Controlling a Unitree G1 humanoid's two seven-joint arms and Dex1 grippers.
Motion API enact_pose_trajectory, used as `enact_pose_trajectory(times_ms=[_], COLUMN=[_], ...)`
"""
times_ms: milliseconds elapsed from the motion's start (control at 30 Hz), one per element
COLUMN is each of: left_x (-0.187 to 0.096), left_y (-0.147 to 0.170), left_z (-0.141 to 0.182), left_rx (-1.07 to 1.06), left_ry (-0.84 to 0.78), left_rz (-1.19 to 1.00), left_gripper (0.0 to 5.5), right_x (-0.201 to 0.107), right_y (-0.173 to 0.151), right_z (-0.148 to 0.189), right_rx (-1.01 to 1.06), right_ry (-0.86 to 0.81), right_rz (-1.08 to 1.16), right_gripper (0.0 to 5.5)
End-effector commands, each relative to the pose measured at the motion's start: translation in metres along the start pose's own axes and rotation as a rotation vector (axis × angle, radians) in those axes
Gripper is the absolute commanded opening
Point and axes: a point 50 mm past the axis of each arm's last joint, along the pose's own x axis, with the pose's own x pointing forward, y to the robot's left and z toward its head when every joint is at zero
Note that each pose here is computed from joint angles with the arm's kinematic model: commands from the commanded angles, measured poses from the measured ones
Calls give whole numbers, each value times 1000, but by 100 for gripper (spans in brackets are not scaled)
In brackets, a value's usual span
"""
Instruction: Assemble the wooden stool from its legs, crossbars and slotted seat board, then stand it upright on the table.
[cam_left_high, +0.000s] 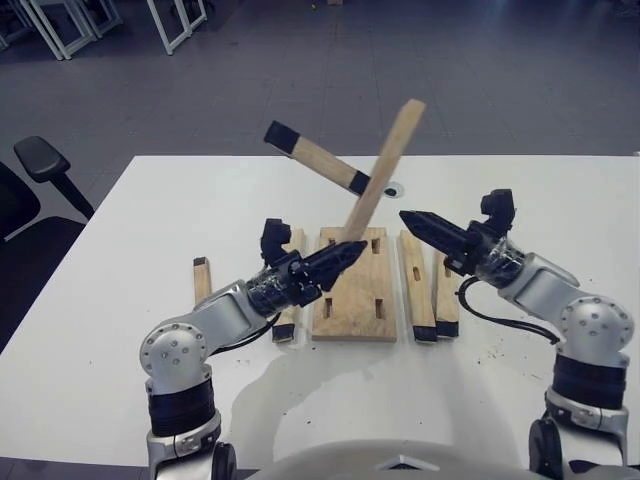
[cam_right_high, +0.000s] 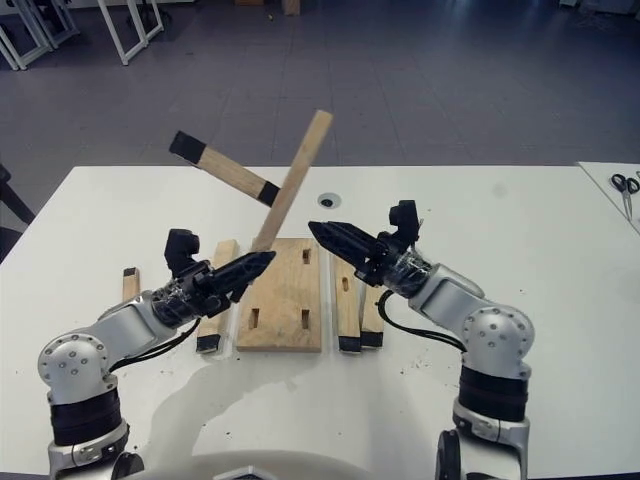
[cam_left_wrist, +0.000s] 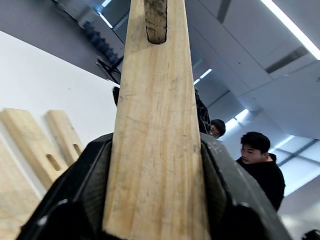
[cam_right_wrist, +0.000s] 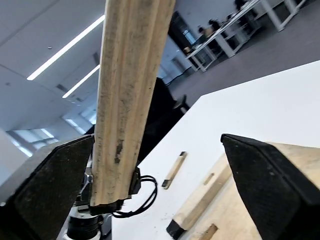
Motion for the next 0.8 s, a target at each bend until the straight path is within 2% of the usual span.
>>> enact_pose_trajectory(times_ms=[33,233,367,567,667,800], left_x=[6,9,10,2,1,2], left_y=[-4,-11,-15,-10,-10,-14], left_z=[5,-4,-2,-3,-4,0], left_rx=[8,1,6,3,3,8], left_ry=[65,134,147,191,207,186], left_rz=[-32,-79,-115,-83,-90,-132], left_gripper=[206,206,206,206,206,206], right_x=[2,17,22,15,15,16], right_y=[11,22,16,15,17,20], right_z=[10,4,-3,0,1,3], right_rx=[57,142,167,164,138,101], right_ry=[32,99,149,186,223,252], right_rz=[115,227,203,217,226,236], right_gripper=[462,462,462,339,295,219])
